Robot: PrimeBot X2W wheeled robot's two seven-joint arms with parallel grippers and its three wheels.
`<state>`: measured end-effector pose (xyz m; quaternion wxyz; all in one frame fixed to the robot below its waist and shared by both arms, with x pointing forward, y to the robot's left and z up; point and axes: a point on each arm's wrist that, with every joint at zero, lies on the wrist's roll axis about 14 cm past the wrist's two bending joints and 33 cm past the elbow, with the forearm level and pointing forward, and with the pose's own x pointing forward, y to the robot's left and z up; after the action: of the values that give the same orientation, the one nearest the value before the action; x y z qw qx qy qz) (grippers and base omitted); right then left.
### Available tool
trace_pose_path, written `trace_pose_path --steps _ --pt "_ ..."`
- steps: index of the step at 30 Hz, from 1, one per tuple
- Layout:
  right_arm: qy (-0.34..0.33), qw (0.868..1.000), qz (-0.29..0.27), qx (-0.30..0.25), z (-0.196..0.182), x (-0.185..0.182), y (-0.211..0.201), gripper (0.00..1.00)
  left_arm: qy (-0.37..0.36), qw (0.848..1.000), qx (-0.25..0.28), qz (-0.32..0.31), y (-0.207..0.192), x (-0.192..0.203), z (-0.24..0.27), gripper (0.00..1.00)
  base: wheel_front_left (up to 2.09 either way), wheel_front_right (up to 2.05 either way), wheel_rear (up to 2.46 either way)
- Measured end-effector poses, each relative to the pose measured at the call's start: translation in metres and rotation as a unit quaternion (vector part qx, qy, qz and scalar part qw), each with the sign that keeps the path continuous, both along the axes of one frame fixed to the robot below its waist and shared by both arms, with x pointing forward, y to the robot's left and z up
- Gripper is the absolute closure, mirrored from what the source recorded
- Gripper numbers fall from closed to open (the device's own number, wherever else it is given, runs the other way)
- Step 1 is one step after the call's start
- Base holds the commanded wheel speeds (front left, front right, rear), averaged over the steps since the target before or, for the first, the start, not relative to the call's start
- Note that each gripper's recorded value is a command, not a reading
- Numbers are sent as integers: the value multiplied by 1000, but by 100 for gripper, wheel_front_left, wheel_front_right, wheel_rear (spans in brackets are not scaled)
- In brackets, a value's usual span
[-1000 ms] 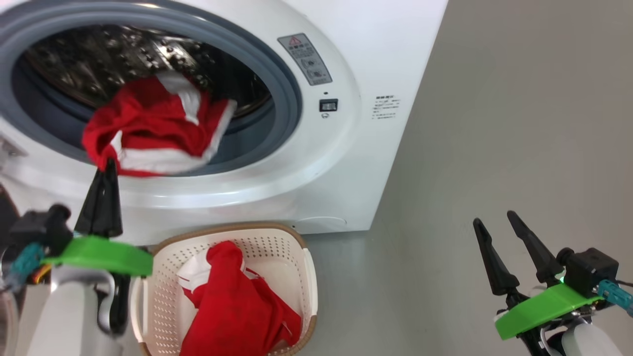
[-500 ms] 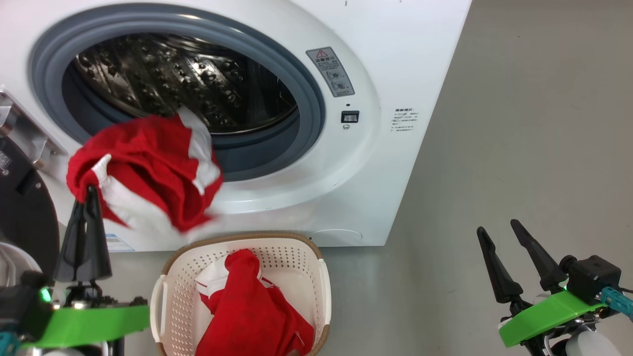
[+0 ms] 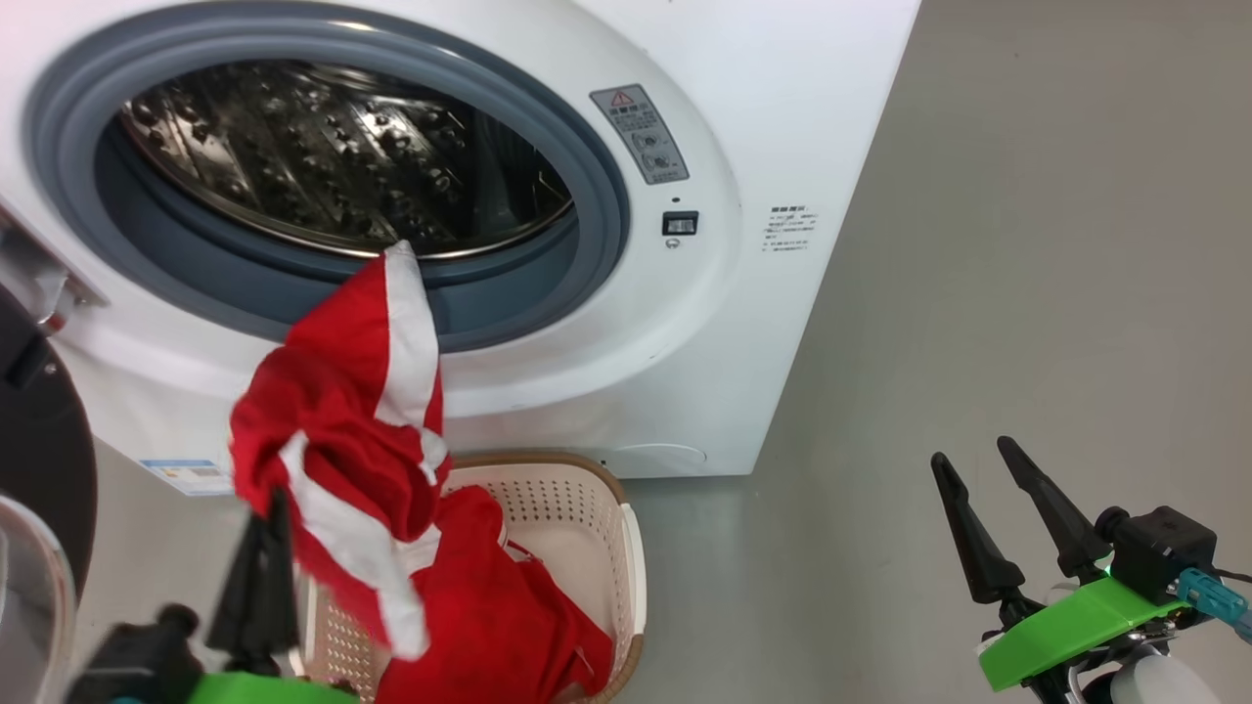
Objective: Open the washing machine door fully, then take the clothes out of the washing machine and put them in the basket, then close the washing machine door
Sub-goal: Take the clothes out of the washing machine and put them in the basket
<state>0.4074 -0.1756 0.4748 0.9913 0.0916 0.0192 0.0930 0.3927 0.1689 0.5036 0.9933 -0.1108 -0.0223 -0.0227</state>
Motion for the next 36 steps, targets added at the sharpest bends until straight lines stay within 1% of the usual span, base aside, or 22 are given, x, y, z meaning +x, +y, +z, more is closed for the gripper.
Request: trace_pose_path --steps 4,5,10,13,18,21,25,27,29,36 --pt "8 1000 -3 0 -6 0 -2 0 67 997 -14 -18 -12 -3 -49 100 0 0 0" --pt "13 1000 -5 0 -9 0 -3 0 100 995 -11 -29 -17 -1 -72 100 0 0 0" --pt "21 1000 -10 0 -15 2 -6 0 166 985 -11 -52 -30 9 -117 100 0 0 0" --pt "24 1000 -14 0 -18 5 -9 0 205 976 -3 -75 -43 11 -140 100 0 0 0" --pt "25 999 -22 -1 -21 12 -14 0 251 963 2 -97 -58 16 -167 100 0 0 0" --pt "33 999 -27 -1 -26 11 -17 0 285 952 7 -109 -65 11 -186 100 0 0 0" --pt "32 999 -32 1 -27 16 -18 0 332 935 19 -123 -70 1 -211 100 0 0 0" --pt "30 999 -33 1 -27 19 -19 0 358 923 30 -141 -76 -7 -223 100 0 0 0" --pt "31 999 -35 1 -28 22 -20 0 376 913 36 -152 -81 -12 -232 100 0 0 0" --pt "38 998 -40 -2 -35 27 -24 0 399 900 38 -170 -91 -7 -245 100 0 0 0"
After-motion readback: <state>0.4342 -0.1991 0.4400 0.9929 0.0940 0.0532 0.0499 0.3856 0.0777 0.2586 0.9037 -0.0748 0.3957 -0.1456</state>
